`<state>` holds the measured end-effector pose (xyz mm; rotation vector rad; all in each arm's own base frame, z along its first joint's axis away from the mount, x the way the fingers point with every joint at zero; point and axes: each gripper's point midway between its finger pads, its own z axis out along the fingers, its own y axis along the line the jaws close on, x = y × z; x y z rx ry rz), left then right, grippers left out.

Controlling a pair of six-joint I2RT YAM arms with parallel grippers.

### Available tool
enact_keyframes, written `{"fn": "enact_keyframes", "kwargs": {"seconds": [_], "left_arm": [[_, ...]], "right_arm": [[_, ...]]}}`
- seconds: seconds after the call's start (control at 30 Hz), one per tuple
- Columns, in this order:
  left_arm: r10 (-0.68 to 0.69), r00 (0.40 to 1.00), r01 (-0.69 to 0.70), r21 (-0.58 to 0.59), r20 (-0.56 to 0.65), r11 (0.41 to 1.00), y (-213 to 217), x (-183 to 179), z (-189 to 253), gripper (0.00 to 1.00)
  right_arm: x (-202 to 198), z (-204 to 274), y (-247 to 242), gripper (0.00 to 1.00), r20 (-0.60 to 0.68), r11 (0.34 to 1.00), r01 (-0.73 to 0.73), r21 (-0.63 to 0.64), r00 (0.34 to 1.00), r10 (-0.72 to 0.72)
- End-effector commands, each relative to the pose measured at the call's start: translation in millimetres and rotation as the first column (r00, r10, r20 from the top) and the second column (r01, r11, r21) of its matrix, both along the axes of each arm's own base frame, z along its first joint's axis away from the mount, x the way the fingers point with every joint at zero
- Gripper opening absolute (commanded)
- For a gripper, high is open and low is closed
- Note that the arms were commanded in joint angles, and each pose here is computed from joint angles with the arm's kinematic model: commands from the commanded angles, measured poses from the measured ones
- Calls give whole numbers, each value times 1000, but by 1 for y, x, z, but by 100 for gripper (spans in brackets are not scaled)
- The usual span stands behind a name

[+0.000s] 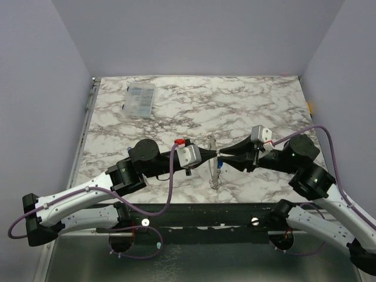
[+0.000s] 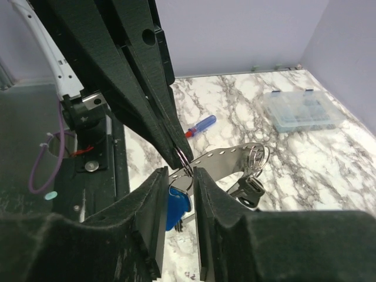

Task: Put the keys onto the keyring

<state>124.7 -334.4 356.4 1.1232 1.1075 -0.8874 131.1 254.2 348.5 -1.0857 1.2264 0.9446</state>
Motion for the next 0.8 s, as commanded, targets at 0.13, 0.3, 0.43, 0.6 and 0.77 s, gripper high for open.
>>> {"fn": "enact_keyframes", "kwargs": {"seconds": [0.13, 0.3, 0.43, 0.6, 0.77], "left_arm": [[-47, 999, 49, -65, 24, 997, 1, -11, 24, 0], [-51, 998, 52, -63, 25, 997, 0, -11, 24, 0], [-54, 998, 56, -62, 25, 997, 0, -11, 23, 0], [-56, 998, 58, -64, 27, 996, -1, -12, 24, 0], [-57, 998, 58, -67, 26, 996, 0, -12, 25, 0]], "right_arm": [[-6, 8, 3, 12, 42, 999, -41, 2, 998, 41], [-7, 5, 4, 12, 42, 998, -58, -14, 997, 58], [-9, 2, 6, 17, 35, 997, -72, -26, 997, 73], [-8, 0, 7, 19, 31, 997, -74, -32, 997, 75], [-8, -1, 8, 13, 30, 996, -83, -34, 996, 84]]}}
